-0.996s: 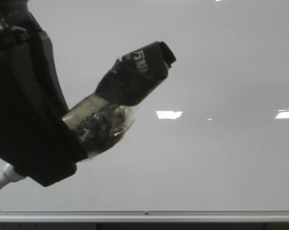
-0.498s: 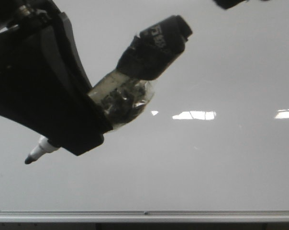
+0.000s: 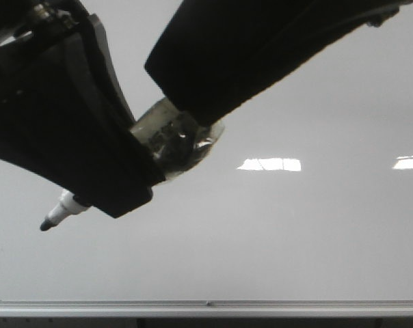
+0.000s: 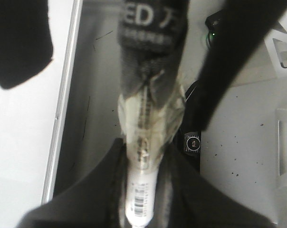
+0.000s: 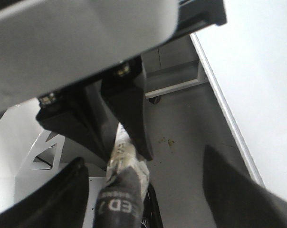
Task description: Write number 4 on whiteboard
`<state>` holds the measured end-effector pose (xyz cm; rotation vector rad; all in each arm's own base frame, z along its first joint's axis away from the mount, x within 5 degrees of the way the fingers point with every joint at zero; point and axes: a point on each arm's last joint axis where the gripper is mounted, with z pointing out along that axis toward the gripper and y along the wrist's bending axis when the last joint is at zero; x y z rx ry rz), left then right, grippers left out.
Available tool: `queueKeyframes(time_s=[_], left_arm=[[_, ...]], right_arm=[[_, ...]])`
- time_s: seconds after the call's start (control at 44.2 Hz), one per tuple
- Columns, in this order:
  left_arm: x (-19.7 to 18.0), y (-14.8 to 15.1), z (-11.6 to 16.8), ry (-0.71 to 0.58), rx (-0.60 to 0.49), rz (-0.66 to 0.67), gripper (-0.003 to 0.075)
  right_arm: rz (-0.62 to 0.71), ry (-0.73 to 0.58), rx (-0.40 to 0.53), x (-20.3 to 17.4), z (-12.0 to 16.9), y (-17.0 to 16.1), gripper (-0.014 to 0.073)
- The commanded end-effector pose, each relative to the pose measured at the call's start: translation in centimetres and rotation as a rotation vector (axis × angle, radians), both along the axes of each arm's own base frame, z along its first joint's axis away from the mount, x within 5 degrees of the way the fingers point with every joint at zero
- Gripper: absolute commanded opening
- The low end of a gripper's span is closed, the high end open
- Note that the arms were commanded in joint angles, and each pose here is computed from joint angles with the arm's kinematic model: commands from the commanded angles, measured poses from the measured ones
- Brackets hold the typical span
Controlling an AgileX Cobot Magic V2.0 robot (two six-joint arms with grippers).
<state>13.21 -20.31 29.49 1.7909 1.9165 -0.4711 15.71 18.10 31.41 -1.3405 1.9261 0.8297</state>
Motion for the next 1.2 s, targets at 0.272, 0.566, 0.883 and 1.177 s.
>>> queueKeyframes(time_s=[0.272,0.566,0.883,1.177], left_arm=[[-0.1,-0.3,2.0,-0.048,-0.107,0.020,-0.0020],[0.2,-0.4,2.2,-0.073,-0.135,0.034,-0.0005],[0.4,-0.5,2.4,-0.088,-0.158,0.053,0.0560],[0.1,-0.1,3.2,-0.087,-0.201,0.097,0.0521]], right_arm=[[0.026,-0.027,0.032,-0.2,1.4,0.1,0.0195],[0.066,0.004,0.017,-0.7,1.2,0.0,-0.0060],[0.062,-0.002,0.007,-0.6,1.2,-0.1,-0.0060],[-0.134,0.012,-0.115,1.3,0.6,-3.2,-0.0060]])
